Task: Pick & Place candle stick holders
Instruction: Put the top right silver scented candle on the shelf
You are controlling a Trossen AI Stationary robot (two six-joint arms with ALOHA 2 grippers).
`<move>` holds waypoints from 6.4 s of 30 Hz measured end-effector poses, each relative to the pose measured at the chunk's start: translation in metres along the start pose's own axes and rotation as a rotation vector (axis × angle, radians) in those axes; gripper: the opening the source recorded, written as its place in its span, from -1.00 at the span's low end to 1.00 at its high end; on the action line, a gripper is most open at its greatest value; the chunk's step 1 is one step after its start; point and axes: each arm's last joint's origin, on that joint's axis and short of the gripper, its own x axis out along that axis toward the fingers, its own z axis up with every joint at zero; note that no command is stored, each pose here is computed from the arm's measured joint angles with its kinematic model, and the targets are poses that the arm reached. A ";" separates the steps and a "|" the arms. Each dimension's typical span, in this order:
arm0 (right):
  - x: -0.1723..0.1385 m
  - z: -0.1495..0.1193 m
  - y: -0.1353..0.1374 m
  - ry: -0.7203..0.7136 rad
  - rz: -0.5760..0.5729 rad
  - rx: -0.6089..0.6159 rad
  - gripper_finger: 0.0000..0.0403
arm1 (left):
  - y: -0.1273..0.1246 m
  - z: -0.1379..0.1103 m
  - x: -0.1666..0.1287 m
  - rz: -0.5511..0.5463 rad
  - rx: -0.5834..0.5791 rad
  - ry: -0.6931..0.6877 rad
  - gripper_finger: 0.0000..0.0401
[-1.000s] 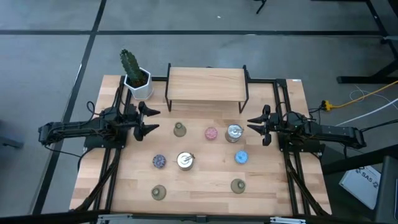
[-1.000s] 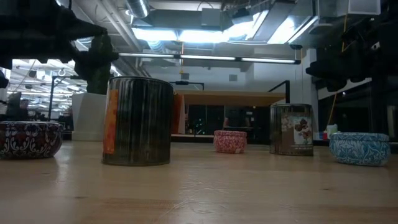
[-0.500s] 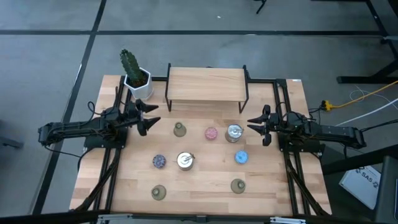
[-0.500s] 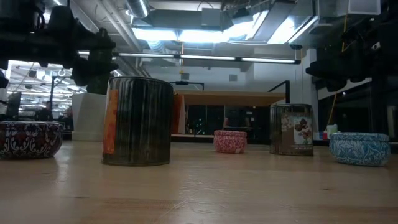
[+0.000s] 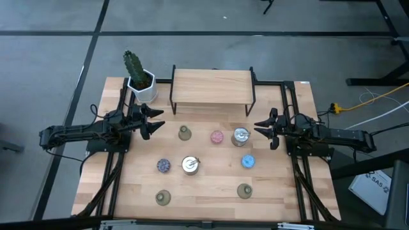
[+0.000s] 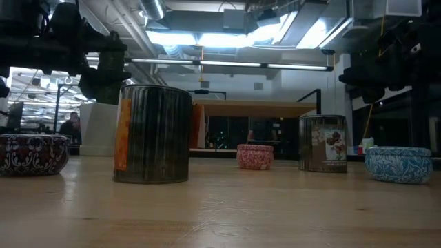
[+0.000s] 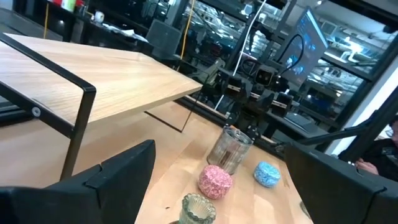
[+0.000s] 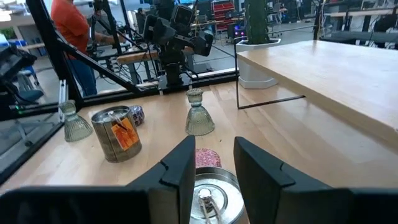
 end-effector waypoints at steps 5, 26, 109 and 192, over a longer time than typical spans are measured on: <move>0.000 0.003 0.000 -0.033 0.000 0.030 -0.44 | -0.001 0.000 0.000 -0.023 -0.003 0.008 0.77; -0.001 0.013 0.002 -0.116 0.005 0.132 -0.21 | -0.018 0.026 0.001 -0.081 -0.043 -0.044 0.76; 0.028 0.181 0.033 0.172 0.032 -0.062 0.06 | -0.089 0.144 0.017 -0.207 0.270 0.167 -0.19; 0.084 0.115 0.024 0.764 -0.001 -0.020 0.88 | -0.087 0.145 0.016 -0.125 0.167 0.143 -0.17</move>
